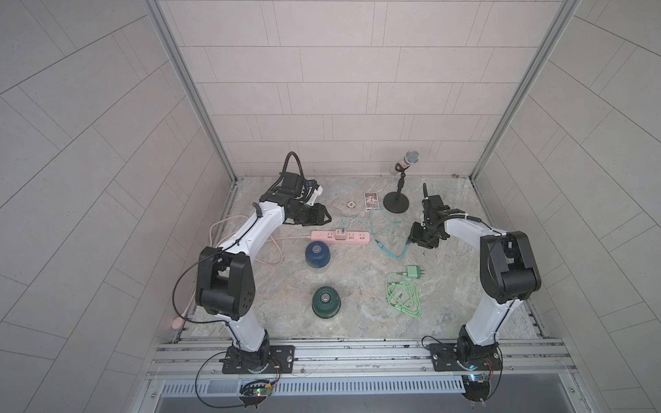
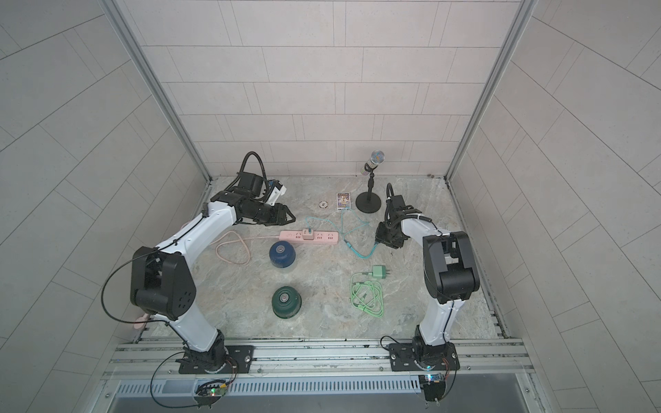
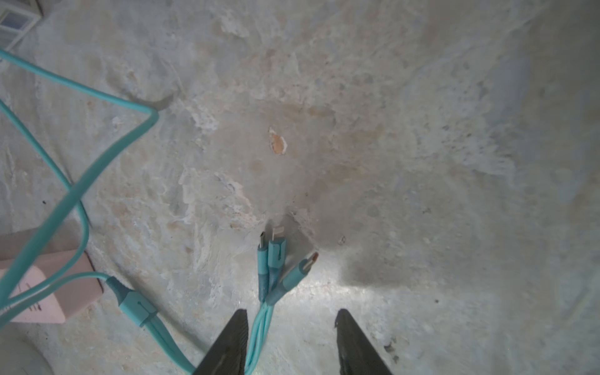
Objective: Charge the cordless meat grinders
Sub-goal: Pick up the charging cable from the center of the board.
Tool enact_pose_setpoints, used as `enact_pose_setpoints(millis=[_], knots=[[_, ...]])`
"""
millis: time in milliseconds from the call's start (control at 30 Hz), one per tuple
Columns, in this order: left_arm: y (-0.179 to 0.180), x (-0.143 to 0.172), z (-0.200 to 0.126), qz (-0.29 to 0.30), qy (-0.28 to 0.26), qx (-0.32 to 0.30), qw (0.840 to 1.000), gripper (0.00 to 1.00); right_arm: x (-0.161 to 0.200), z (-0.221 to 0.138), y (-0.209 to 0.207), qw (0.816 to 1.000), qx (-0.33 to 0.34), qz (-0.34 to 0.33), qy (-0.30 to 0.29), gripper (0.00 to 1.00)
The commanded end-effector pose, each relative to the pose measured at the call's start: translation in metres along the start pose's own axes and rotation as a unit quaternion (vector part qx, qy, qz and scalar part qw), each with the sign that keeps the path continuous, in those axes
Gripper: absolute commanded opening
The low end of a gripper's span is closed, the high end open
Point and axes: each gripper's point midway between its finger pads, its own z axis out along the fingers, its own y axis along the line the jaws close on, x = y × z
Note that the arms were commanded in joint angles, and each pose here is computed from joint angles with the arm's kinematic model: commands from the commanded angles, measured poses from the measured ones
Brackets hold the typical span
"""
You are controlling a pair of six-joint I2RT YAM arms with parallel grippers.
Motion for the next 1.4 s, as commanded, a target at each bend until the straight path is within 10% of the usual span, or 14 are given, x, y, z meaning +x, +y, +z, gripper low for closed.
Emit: enact_pose_setpoints(millis=[0,800,1367], knots=[[-0.004,-0.003,-0.01,0.001,-0.016,0.0,1.0,0.47,-0.018,0.008,0.003,0.999,0.001,0.022,-0.027,0.44],[-0.003,-0.006,-0.015,-0.003,-0.019,-0.004,1.0,0.46,-0.027,0.004,0.026,0.999,-0.037,-0.023,-0.023,0.1],[-0.036,-0.034,-0.034,-0.013,-0.054,0.065,0.996,0.45,-0.039,-0.088,0.103,0.956,-0.166,-0.205,-0.125,0.05]])
